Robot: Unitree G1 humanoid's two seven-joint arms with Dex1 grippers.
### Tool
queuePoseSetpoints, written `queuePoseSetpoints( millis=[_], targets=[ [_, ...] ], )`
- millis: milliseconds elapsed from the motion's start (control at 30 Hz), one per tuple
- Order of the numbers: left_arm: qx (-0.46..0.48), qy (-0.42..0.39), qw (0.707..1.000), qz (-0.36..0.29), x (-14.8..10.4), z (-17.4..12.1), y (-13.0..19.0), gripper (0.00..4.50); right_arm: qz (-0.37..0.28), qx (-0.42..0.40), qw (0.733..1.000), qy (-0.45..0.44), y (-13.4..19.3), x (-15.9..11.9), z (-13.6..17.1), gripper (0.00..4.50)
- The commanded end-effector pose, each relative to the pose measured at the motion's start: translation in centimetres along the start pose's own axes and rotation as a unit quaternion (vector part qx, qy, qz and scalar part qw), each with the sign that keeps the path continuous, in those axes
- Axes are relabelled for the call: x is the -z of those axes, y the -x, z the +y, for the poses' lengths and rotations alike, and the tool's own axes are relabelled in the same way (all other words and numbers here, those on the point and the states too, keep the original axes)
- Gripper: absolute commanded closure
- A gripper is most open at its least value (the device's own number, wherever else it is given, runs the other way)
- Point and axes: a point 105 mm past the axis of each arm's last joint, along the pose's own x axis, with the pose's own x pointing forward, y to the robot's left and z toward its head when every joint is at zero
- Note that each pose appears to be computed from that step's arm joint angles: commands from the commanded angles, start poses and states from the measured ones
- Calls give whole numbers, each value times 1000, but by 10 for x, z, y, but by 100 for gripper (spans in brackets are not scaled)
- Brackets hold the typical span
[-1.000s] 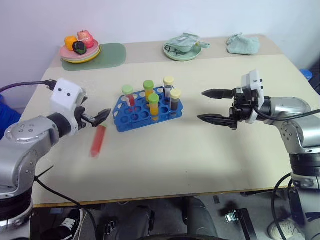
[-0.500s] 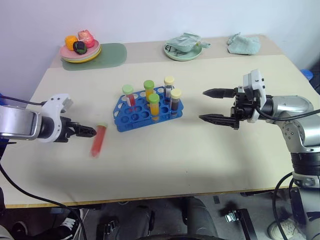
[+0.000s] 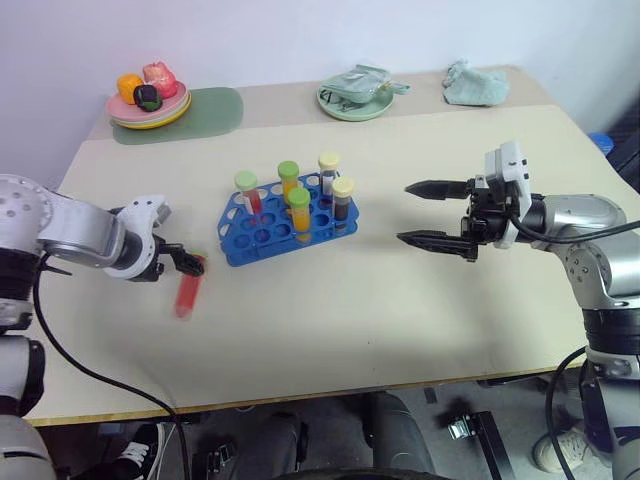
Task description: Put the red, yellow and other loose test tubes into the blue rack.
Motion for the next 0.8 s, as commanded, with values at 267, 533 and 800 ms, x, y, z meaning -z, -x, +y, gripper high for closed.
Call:
queuePoseSetpoints(
  millis=[267,533,800],
  targets=[
    [-39,6,999,3,7,12,-9,30,-13,8,1000,23,4,-13,2,0],
    [-50,28,998,-6,12,17,-15,337,-12,10,1000,26,4,-13,2,0],
    [-130,12,967,-220,-40,20,35,337,-9,20,999,30,8,-11,-2,0]
  ],
)
